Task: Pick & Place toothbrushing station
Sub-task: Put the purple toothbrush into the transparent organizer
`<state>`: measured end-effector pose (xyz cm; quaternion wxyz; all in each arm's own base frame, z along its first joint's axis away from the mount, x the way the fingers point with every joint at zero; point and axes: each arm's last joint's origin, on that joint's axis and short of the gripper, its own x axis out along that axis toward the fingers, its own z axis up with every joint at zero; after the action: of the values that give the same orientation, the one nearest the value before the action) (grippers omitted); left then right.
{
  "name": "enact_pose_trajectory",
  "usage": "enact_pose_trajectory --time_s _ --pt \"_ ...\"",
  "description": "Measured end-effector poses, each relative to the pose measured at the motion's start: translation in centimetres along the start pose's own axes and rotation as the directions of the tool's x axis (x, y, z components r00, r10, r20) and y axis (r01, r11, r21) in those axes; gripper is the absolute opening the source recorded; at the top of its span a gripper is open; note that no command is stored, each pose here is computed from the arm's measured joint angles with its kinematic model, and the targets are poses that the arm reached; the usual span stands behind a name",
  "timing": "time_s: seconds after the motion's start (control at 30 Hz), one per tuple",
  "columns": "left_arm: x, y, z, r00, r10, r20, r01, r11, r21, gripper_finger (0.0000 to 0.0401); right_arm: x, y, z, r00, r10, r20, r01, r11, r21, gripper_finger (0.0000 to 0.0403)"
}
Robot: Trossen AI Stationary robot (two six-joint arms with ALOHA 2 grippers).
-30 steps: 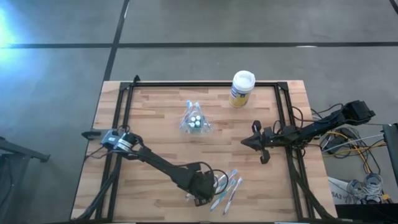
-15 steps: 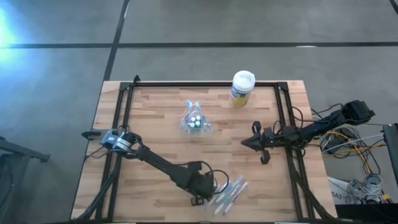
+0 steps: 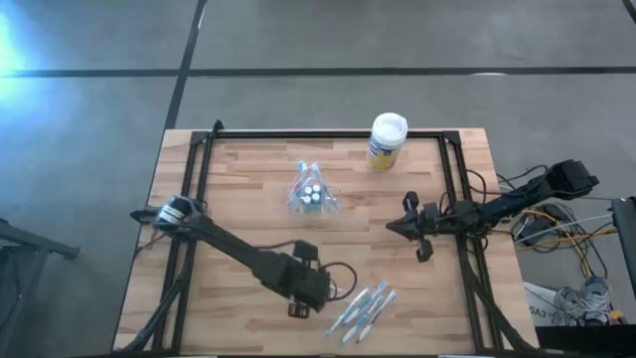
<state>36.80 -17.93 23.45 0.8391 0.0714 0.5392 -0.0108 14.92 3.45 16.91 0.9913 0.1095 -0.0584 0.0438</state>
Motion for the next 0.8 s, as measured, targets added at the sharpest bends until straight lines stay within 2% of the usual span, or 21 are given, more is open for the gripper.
enact_pose_trajectory --time_s 0.13,0.27,0.4,0.57,0.7,0.8 --pt "-4.0 1.5 -1.2 0.989 -0.025 0.147 0.022 0.999 0.024 0.0002 0.0 0.0 0.0 1.000 0.001 0.004 -0.001 1.000 -0.010 0.0008" --pt "-7.3 3.2 -4.0 0.942 -0.069 0.328 0.069 0.998 0.011 0.0001 0.0 0.0 0.1 1.000 0.001 0.006 -0.001 1.000 -0.011 0.0008" --pt "-10.0 5.2 -7.9 0.854 -0.090 0.513 0.117 0.993 -0.022 0.0001 0.0 0.0 0.1 1.000 0.002 0.006 -0.001 1.000 -0.022 0.0008" --pt "-11.6 7.3 -12.7 0.718 -0.056 0.694 0.125 0.991 -0.049 0.0001 0.0 0.0 0.2 1.000 0.003 0.017 -0.002 0.998 -0.068 0.0008" --pt "-11.9 8.6 -16.1 0.592 -0.008 0.806 0.101 0.993 -0.064 0.0001 0.0 0.1 0.4 0.999 0.007 0.041 -0.003 0.994 -0.106 0.0008" --pt "-11.5 9.3 -18.2 0.526 0.015 0.850 0.074 0.995 -0.064 0.0001 0.0 0.1 0.5 0.999 0.009 0.046 -0.004 0.994 -0.107 0.0008"
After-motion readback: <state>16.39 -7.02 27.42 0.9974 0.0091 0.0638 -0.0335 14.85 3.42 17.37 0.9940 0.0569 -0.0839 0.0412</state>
